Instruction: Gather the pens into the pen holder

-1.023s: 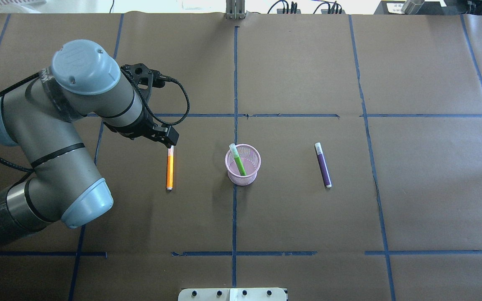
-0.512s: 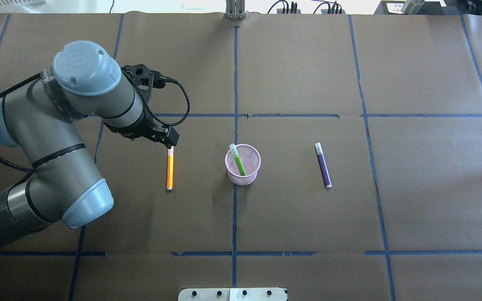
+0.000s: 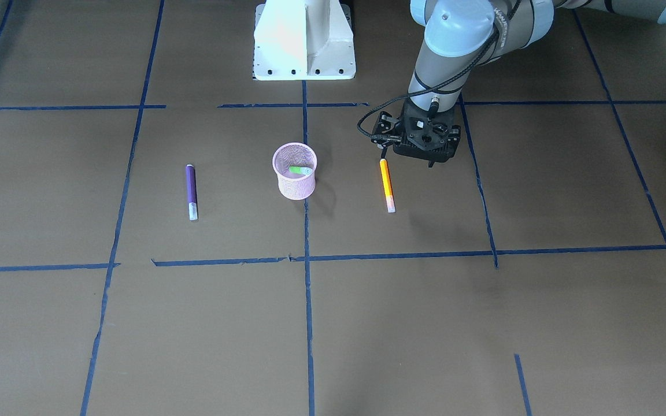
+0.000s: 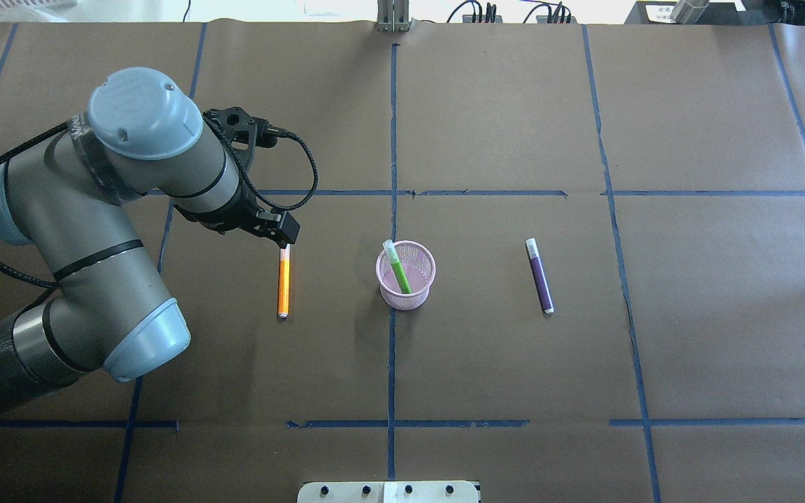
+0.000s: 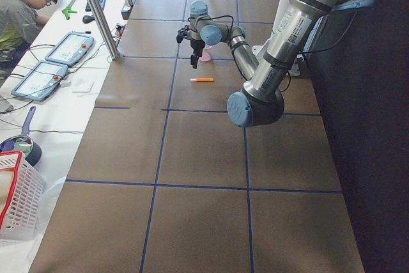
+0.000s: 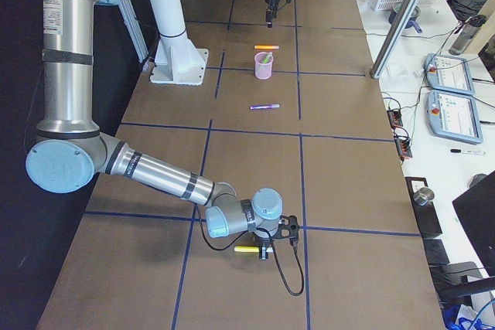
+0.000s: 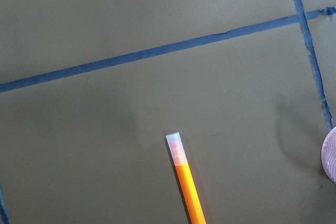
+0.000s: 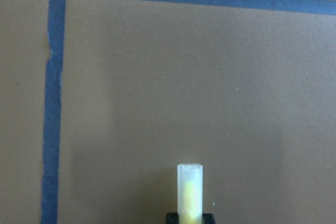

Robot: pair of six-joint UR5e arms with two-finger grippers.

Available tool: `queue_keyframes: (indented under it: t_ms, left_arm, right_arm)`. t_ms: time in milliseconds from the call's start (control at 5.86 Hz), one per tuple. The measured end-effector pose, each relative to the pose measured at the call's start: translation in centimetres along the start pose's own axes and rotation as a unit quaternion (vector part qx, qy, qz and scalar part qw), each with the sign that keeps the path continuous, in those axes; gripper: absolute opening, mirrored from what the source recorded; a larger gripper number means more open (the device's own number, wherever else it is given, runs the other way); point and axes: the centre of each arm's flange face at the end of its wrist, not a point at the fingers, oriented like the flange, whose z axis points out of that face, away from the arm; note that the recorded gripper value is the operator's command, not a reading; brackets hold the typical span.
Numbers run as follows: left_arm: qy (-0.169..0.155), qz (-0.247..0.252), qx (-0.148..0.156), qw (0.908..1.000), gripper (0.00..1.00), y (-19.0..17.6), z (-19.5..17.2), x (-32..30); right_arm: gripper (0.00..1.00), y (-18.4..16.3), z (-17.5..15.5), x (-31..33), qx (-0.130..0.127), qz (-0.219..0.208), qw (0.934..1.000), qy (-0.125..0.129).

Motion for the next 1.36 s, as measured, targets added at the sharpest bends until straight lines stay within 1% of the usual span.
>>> queue_keyframes:
  t_ms: [171,341,512,682,853,1023,1194,1364]
  left_arm:
    - [0.000,0.000,0.000,1.0000,1.00,0.0,0.0,0.0]
    - [0.000,0.000,0.000,1.0000,1.00,0.0,0.0,0.0]
    - [0.000,-0.001,0.000,1.0000,1.00,0.0,0.0,0.0]
    - [0.000,-0.001,-0.001,1.0000,1.00,0.0,0.1,0.0]
    - [-0.001,-0.001,-0.001,1.0000,1.00,0.0,0.1,-0.1]
    - [-0.001,0.000,-0.001,1.0000,1.00,0.0,0.2,-0.1]
    - [-0.001,0.001,-0.001,1.0000,1.00,0.0,0.2,-0.1]
    - [-0.001,0.002,-0.001,1.0000,1.00,0.0,0.2,-0.1]
  right_arm:
    - [0.00,-0.3,-0.2,-0.5,0.003,-0.006,1.0000,-0.002]
    - [0.00,-1.0,-1.3,-1.6,0.017,-0.017,0.9997,-0.009]
    - [0.00,-2.1,-3.4,-3.5,0.038,-0.031,0.9986,-0.022]
    - [0.00,-3.2,-6.1,-5.9,0.061,-0.049,0.9961,-0.041]
    - [0.00,-4.2,-9.3,-8.7,0.089,-0.073,0.9915,-0.060]
    - [0.00,-5.5,-13.1,-12.1,0.125,-0.104,0.9837,-0.076]
    - [0.00,-7.6,-17.3,-17.0,0.163,-0.136,0.9726,-0.095]
    - [0.00,-9.6,-20.7,-23.2,0.189,-0.150,0.9628,-0.122]
